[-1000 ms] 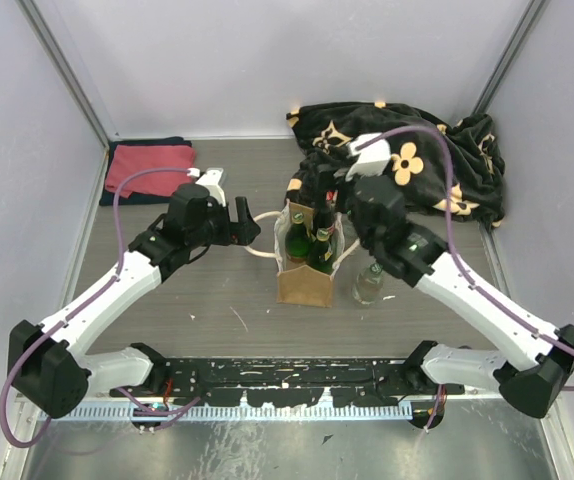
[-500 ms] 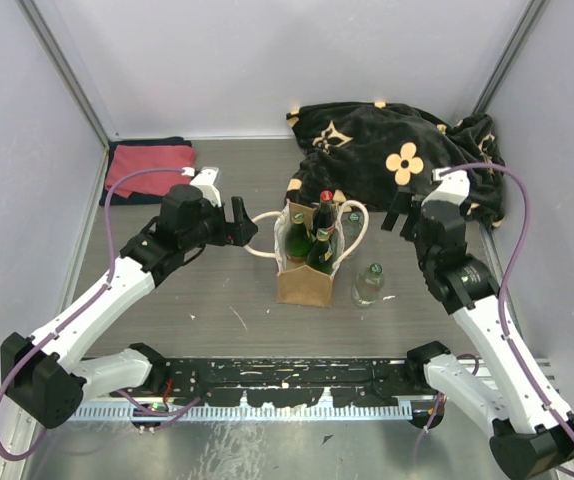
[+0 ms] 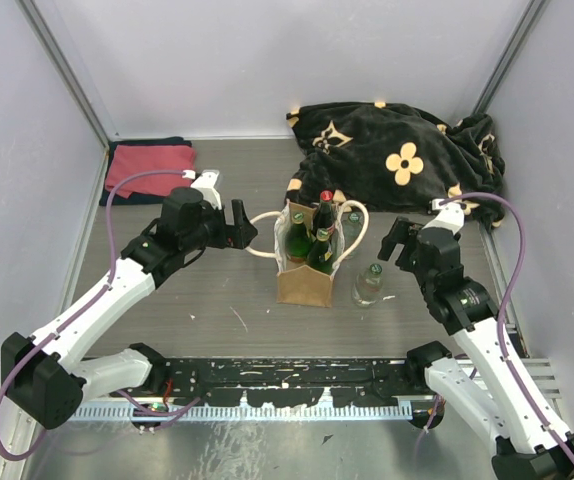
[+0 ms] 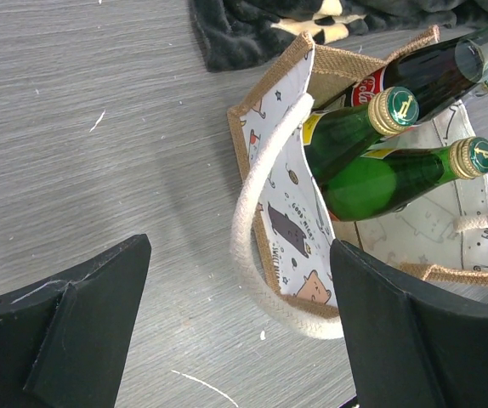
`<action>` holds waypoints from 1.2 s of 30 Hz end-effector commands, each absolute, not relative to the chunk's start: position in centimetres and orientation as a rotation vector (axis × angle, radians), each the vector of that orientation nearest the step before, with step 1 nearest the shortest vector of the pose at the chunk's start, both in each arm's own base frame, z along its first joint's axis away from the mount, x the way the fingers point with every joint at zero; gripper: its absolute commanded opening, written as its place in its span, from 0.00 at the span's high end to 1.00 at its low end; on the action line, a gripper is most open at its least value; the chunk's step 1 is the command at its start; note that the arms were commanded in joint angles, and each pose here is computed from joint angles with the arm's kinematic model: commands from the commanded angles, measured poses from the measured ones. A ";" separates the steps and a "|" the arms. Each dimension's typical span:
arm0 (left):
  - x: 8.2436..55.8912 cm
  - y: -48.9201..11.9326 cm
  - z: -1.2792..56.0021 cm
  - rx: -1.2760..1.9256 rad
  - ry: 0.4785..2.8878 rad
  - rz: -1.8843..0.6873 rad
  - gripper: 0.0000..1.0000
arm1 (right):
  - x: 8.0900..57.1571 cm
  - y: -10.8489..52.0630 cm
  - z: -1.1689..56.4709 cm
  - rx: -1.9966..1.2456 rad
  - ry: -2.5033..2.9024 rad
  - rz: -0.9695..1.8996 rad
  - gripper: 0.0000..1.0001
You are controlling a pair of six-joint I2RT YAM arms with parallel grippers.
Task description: Place the beverage into the canvas bag
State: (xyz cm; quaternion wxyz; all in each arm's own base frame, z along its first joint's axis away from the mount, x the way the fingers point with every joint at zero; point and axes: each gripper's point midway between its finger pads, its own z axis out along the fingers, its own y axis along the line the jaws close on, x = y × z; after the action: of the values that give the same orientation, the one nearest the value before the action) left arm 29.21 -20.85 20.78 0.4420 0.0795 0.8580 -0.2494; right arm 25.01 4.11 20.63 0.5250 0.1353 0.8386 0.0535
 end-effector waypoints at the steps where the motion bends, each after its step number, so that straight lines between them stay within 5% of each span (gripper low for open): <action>1: 28.9 -20.8 21.0 0.211 2.117 -0.632 0.07 | 25.3 6.1 21.5 0.303 2.007 0.219 0.10; 14: 28.7 -20.8 21.2 0.223 2.115 -0.630 0.07 | 23.5 10.2 18.9 0.222 2.195 0.089 0.12; 36: 28.4 -20.6 21.4 0.218 2.108 -0.633 0.07 | 21.9 10.1 16.6 0.246 2.362 0.012 0.34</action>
State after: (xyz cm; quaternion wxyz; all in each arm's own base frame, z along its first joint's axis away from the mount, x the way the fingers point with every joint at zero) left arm 28.96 -20.79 21.40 0.4483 0.0815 0.8530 -0.2544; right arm 21.44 9.59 15.25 0.3600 0.0810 0.9294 -0.0126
